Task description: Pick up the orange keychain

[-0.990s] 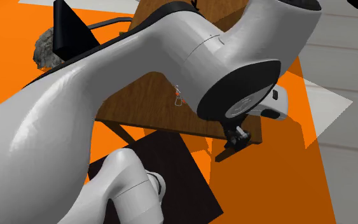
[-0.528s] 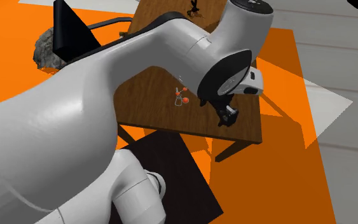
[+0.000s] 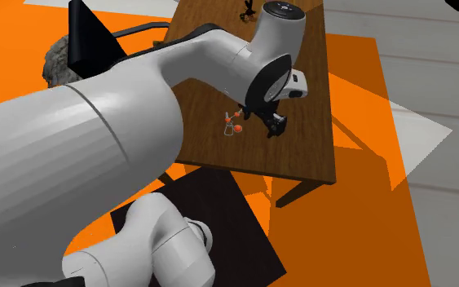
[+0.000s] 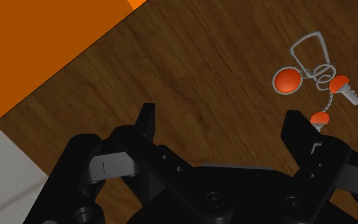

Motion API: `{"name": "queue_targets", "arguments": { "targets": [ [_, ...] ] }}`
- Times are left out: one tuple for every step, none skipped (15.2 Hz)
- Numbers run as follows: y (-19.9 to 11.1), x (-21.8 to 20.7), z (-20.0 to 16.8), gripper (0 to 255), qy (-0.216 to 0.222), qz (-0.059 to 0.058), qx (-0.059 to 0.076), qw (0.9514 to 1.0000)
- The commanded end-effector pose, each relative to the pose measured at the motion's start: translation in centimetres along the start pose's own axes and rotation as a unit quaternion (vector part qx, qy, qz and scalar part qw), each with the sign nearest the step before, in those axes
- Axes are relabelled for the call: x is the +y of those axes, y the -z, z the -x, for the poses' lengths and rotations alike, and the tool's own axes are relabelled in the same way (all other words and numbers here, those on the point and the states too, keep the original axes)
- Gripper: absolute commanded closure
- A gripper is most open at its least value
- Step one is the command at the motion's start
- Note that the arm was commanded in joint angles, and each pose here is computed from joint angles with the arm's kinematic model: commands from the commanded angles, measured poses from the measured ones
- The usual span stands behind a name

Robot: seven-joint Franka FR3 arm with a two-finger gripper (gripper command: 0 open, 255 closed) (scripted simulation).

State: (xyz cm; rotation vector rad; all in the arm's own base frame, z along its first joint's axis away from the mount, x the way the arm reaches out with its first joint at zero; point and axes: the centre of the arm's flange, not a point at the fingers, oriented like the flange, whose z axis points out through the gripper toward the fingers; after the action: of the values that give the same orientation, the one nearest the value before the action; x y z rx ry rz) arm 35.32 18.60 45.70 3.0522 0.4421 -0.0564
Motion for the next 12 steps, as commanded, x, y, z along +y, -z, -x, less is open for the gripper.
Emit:
{"name": "queue_targets", "arguments": {
  "targets": [
    [-0.9,-1.7,-0.9,0,0.023,-0.003,0.005,0.9997],
    [-1.5,-2.7,-1.4,0,0.035,-0.005,0.007,0.9994],
    [-2.0,-3.7,-1.8,0,0.046,-0.006,0.009,0.9989],
    [-2.6,-4.8,-2.2,0,0.057,-0.008,0.011,0.9983],
    [-3.1,-5.9,-2.6,0,0.068,-0.009,0.013,0.9975],
    [-3.6,-6.9,-2.9,0,0.080,-0.011,0.014,0.9967],
    [-4.2,-8.0,-3.3,0,0.091,-0.012,0.016,0.9956],
    [-4.7,-9.1,-3.6,0,0.102,-0.014,0.018,0.9945],
    [-5.2,-10.2,-3.9,0,0.113,-0.015,0.020,0.9932],
    [-5.7,-11.4,-4.2,0,0.125,-0.017,0.022,0.9918],
    [-6.2,-12.5,-4.4,0,0.136,-0.018,0.024,0.9903],
    [-6.8,-12.5,-4.4,0,0.136,-0.018,0.024,0.9903]
  ]
}}
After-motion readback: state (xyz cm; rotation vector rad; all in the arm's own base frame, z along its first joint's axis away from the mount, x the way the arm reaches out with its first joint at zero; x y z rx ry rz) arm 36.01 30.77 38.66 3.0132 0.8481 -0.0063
